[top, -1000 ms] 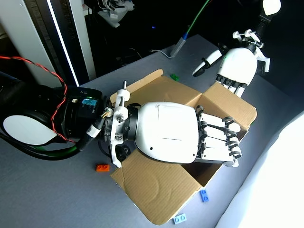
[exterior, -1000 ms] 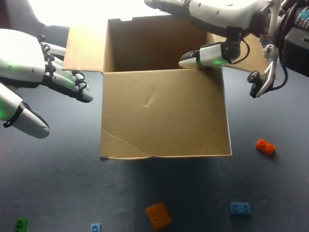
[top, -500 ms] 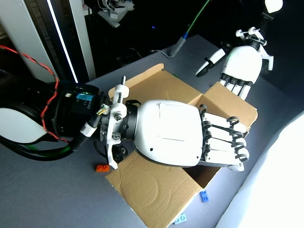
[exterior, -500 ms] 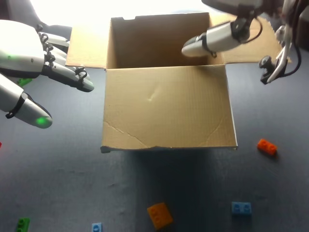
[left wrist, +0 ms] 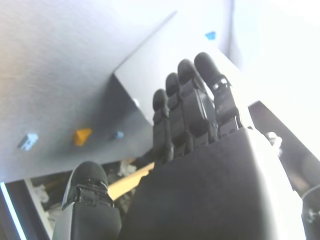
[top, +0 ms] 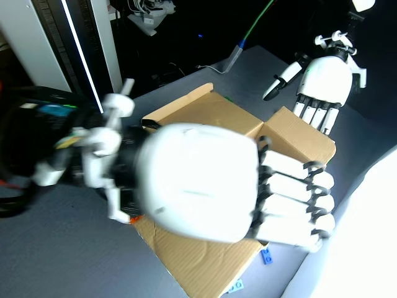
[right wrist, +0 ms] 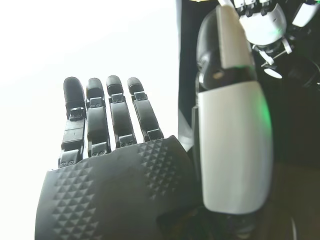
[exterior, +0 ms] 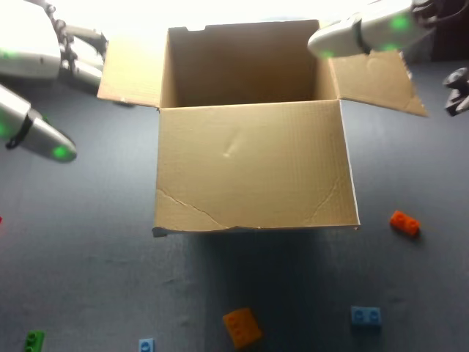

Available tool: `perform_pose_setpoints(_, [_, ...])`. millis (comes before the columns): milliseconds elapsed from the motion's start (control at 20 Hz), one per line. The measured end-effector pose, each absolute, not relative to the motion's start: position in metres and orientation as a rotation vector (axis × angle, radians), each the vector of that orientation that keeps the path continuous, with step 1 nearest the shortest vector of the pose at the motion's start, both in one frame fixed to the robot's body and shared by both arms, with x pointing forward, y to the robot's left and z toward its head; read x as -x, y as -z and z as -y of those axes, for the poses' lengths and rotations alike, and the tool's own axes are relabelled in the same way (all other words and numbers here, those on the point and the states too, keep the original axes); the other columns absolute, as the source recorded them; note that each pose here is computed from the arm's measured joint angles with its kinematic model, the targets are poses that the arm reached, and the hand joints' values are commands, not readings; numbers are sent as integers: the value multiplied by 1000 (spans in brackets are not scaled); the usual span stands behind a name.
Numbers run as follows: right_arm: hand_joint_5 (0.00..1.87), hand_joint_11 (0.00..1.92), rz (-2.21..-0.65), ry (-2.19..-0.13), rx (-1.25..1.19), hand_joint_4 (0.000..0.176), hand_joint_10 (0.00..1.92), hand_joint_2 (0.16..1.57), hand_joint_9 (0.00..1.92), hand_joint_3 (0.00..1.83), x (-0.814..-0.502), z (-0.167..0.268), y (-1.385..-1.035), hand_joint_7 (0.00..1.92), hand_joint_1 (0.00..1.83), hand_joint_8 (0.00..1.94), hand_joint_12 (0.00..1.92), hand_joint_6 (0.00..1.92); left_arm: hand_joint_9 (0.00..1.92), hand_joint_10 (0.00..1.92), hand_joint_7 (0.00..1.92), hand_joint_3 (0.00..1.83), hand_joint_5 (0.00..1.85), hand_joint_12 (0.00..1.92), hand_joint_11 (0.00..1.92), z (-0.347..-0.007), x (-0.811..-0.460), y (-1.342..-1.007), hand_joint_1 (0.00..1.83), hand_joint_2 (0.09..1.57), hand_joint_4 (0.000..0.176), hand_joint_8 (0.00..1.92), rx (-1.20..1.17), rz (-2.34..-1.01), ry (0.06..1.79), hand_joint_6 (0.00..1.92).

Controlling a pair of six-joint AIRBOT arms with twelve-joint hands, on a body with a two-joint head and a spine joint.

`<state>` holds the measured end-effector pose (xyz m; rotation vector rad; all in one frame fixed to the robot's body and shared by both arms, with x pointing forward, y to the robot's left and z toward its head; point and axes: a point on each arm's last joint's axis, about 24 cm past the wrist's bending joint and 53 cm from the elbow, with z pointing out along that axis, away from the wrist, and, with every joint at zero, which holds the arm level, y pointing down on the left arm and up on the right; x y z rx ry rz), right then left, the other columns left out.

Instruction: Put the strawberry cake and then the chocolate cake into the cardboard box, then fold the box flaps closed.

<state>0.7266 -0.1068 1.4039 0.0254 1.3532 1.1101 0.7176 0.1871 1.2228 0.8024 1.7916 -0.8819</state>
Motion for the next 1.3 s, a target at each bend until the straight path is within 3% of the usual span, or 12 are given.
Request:
perform_pose_setpoints(150, [160, 0, -1380, -1125, -92, 0, 14, 1058, 193, 21, -723, 125, -1399, 142, 247, 0, 869, 8, 372, 4, 363, 3, 313, 1053, 0, -188, -724, -1242, 0, 1113, 8, 2, -778, -1747, 882, 2])
perform_pose_setpoints(300, [175, 0, -1391, -1206, -278, 0, 20, 1074, 216, 16, -727, 159, -1397, 181, 250, 8, 833, 9, 346, 0, 336, 0, 295, 1052, 0, -191, -727, -1248, 0, 1102, 21, 0, -763, -1745, 884, 0])
perform_pose_setpoints(550, [194, 0, -1398, -1104, -371, 0, 15, 1130, 225, 17, -730, 221, -1372, 224, 176, 4, 723, 6, 351, 3, 352, 12, 282, 1049, 0, -187, -730, -1271, 0, 1137, 20, 5, -733, -1707, 910, 0])
perform_pose_setpoints(650, [212, 0, -1407, -1057, -391, 0, 22, 1141, 250, 12, -732, 239, -1352, 250, 166, 7, 777, 10, 351, 4, 355, 6, 291, 1056, 0, -180, -728, -1276, 0, 1138, 17, 4, -738, -1697, 924, 4])
perform_pose_setpoints(800, [205, 0, -1421, -960, -347, 0, 18, 1155, 248, 10, -732, 247, -1326, 240, 146, 0, 758, 4, 331, 2, 337, 4, 274, 1014, 0, -167, -722, -1274, 0, 1144, 19, 2, -767, -1701, 937, 0])
perform_pose_setpoints(900, [214, 0, -1449, -930, -372, 0, 16, 1158, 244, 9, -734, 254, -1300, 257, 141, 6, 756, 7, 273, 0, 277, 0, 230, 887, 0, -159, -718, -1275, 0, 1144, 10, 0, -778, -1697, 955, 0])
perform_pose_setpoints(1100, [222, 0, -1507, -894, -433, 0, 18, 1162, 256, 6, -737, 265, -1265, 254, 134, 2, 834, 7, 275, 2, 287, 0, 241, 898, 0, -147, -714, -1281, 0, 1125, 9, 4, -796, -1678, 964, 4])
perform_pose_setpoints(1300, [238, 0, -1619, -838, -337, 0, 9, 1154, 239, 0, -732, 246, -1223, 226, 179, 4, 841, 11, 279, 3, 292, 0, 247, 882, 0, -136, -708, -1281, 0, 1105, 10, 4, -821, -1672, 975, 3])
